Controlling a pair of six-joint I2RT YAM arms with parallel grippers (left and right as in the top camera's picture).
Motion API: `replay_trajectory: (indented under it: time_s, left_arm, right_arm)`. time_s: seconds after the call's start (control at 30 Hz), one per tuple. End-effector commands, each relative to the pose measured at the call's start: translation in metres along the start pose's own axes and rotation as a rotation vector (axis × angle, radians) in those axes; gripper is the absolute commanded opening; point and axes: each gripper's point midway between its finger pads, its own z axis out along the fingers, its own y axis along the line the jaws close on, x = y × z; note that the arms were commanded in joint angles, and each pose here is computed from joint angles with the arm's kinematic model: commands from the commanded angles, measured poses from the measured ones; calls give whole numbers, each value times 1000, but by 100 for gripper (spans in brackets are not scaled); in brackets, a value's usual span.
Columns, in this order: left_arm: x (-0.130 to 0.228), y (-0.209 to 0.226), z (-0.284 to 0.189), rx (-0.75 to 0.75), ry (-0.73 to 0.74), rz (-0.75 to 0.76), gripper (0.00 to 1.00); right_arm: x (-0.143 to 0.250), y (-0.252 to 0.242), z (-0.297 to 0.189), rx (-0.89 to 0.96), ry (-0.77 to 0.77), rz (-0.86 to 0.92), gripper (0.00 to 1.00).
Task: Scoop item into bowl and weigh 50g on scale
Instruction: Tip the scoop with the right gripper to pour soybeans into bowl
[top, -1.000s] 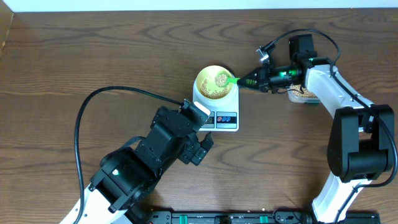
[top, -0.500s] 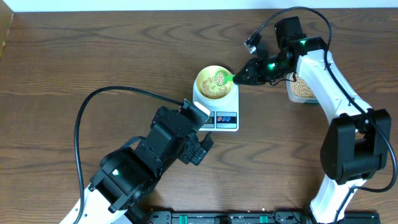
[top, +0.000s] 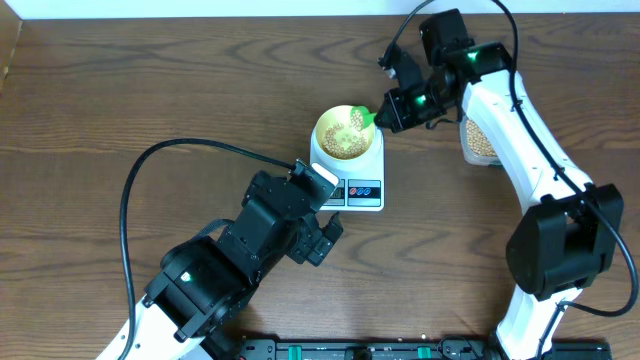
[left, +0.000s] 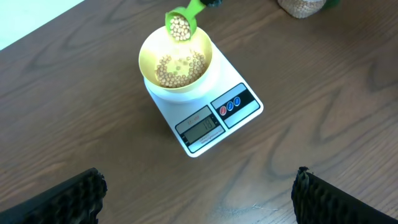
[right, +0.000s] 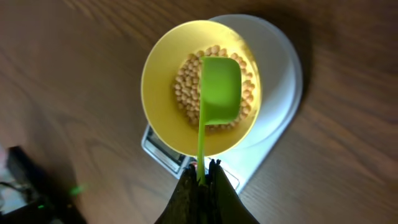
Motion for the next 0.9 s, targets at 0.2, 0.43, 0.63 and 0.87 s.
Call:
replay_trajectory:
  time_s: [0.2,0.43,0.63,0.87]
  left_arm:
    - [-11,5,-8,-16,-36,5,98]
    - [-11,5,-8,-16,-36,5,98]
    - [-11,5,-8,-16,-35,5,98]
    - [-11,5,-8,-16,-36,5,98]
  right_arm:
    - [-8,13,-6,121,8,-143,2]
    - [-9,26,-9,187,18,-218,2]
    - [-10,30,-19,261,0,-253,1]
    - [-13,45,-37,320,-36,-336,2]
